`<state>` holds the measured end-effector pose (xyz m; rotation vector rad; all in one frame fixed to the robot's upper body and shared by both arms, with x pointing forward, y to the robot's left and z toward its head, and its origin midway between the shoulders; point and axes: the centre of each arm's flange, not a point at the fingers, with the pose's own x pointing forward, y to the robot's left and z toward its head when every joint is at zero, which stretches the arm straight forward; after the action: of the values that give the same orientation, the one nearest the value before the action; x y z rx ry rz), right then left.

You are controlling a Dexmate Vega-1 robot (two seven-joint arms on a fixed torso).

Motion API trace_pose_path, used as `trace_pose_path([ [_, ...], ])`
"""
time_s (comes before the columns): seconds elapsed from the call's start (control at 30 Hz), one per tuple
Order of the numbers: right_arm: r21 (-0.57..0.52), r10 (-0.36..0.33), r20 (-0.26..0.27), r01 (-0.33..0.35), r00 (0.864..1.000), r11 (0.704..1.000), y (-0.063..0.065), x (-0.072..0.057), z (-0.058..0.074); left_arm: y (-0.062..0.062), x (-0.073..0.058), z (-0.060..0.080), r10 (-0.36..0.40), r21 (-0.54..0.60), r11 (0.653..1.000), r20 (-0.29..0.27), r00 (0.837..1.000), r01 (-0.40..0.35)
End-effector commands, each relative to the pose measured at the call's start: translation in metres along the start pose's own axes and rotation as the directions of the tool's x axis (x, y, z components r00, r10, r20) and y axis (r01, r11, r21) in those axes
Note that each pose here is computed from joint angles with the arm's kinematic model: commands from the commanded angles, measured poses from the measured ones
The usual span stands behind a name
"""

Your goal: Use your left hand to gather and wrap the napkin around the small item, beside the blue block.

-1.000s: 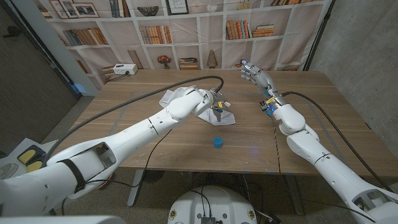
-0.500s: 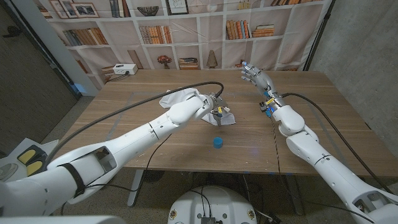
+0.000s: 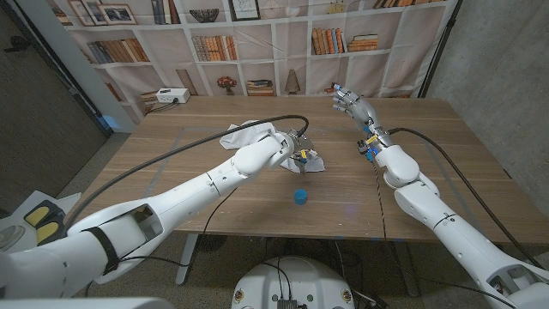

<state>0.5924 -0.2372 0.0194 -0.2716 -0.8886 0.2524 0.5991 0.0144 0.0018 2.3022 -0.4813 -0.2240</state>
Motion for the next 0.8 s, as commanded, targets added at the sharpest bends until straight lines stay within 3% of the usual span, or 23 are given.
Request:
trace_pose_path([
  [0.03,-0.015,0.000,-0.013,0.000,1.000,1.000,0.002,0.002,0.000,-0.014,0.002,0.000,0.051,-0.013,0.999,-0.014,0.999,-0.051],
  [0.27,-0.018,0.003,-0.016,-0.004,1.000,1.000,0.003,0.003,0.001,-0.017,-0.002,-0.003,0.136,-0.037,0.990,-0.034,0.990,-0.138],
  [0.53,-0.011,0.004,-0.018,-0.004,1.000,1.000,0.004,0.005,0.000,-0.018,-0.010,-0.013,0.254,-0.118,0.957,-0.086,0.963,-0.263],
  [0.7,-0.014,0.003,-0.014,-0.004,1.000,1.000,0.004,0.006,0.001,-0.014,-0.020,-0.027,0.321,-0.259,0.900,-0.147,0.936,-0.350],
  [0.8,-0.016,0.009,-0.010,-0.009,1.000,1.000,0.004,0.007,0.002,-0.011,-0.027,-0.039,0.352,-0.358,0.844,-0.190,0.917,-0.399],
])
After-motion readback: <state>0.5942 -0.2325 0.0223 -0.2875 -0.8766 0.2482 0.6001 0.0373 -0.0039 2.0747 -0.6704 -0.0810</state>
